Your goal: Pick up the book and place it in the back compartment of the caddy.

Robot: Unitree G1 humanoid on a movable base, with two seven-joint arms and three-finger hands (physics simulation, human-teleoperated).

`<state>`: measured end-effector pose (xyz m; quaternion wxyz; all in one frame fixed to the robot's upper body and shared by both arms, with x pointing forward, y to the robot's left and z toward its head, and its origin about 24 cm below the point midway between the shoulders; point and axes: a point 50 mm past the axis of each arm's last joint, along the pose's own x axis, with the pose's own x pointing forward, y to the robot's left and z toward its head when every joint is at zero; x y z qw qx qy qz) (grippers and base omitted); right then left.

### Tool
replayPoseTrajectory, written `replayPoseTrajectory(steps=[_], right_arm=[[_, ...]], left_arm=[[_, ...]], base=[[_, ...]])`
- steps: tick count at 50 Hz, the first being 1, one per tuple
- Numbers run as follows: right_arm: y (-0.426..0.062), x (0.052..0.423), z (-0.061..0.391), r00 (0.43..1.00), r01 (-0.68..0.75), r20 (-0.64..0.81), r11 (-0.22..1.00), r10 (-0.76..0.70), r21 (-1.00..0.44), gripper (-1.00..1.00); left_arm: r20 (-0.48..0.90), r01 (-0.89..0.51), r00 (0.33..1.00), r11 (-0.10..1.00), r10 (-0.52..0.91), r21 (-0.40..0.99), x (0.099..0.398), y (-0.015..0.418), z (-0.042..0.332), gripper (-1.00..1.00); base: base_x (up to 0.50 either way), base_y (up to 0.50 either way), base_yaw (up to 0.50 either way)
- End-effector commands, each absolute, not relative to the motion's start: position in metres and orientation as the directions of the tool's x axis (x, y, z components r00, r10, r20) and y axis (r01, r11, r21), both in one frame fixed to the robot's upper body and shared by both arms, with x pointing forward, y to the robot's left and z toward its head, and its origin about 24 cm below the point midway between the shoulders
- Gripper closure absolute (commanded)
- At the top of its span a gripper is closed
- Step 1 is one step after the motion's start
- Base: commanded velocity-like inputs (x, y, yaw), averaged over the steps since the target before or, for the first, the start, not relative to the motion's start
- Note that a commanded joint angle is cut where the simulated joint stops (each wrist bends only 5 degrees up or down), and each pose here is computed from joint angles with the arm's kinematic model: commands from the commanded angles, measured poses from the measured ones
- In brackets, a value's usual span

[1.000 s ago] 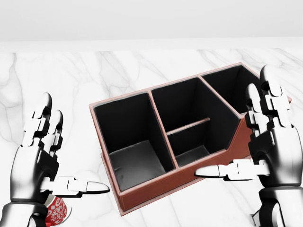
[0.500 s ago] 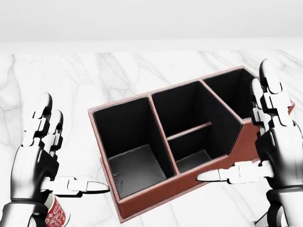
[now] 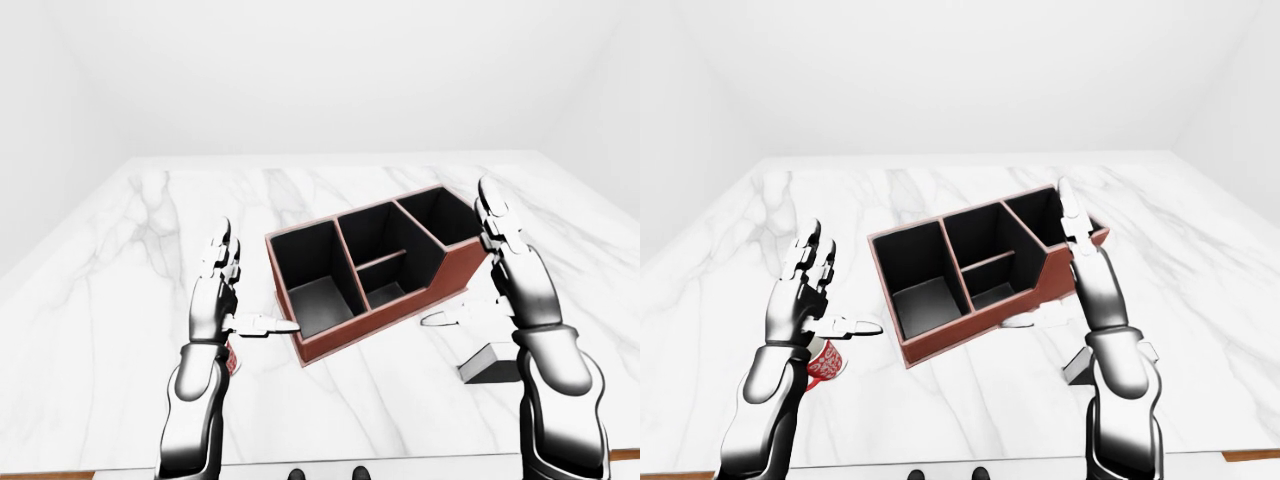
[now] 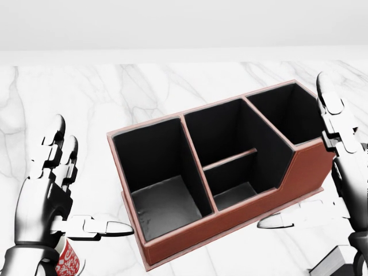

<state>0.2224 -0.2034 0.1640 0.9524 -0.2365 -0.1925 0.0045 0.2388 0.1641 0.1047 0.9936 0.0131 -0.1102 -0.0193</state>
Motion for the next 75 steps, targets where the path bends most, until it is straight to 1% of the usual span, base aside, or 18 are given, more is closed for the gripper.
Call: replayPoseTrajectory(steps=[1,3,13,21,33,45,59,75], right_arm=[[-0.207,0.217,0.158,0.946,0.025,0.284,0.843,0.153,-0.537,-1.0],[-0.205,0.215,0.158,0.946,-0.009,0.266,0.837,0.184,-0.547,-1.0],[-0.206,0.209,0.149,0.958,-0.078,0.181,0.808,0.224,-0.584,-1.0],[-0.208,0.207,0.155,0.953,-0.076,0.19,0.796,0.234,-0.6,-1.0],[-0.211,0.202,0.17,0.945,-0.055,0.207,0.746,0.254,-0.664,-1.0],[-0.22,0.202,0.165,0.965,-0.048,0.151,0.713,0.213,-0.699,-1.0],[-0.235,0.207,0.148,0.99,-0.05,0.055,0.688,0.129,-0.724,-1.0],[-0.246,0.207,0.124,0.994,-0.112,-0.075,0.689,0.084,-0.716,-1.0]], left_arm=[[0.21,0.035,0.977,0.999,-0.041,0.03,0.24,0.164,0.103,-1.0],[0.206,0.035,0.978,0.999,-0.04,0.03,0.24,0.164,0.102,-1.0],[0.202,0.036,0.979,0.999,-0.041,0.028,0.241,0.164,0.101,-1.0],[0.184,0.037,0.982,0.999,-0.042,0.026,0.242,0.164,0.097,-1.0],[0.172,0.038,0.984,0.999,-0.042,0.025,0.244,0.164,0.094,-1.0],[0.171,0.04,0.984,0.999,-0.044,0.025,0.243,0.163,0.093,-1.0],[0.173,0.04,0.984,0.999,-0.044,0.026,0.243,0.164,0.094,-1.0],[0.152,0.038,0.988,0.999,-0.042,0.026,0.245,0.164,0.089,-1.0]], base=[[0.0,0.0,0.0],[0.0,0.0,0.0],[0.0,0.0,0.0],[0.0,0.0,0.0],[0.0,0.0,0.0],[0.0,0.0,0.0],[0.0,0.0,0.0],[0.0,0.0,0.0]])
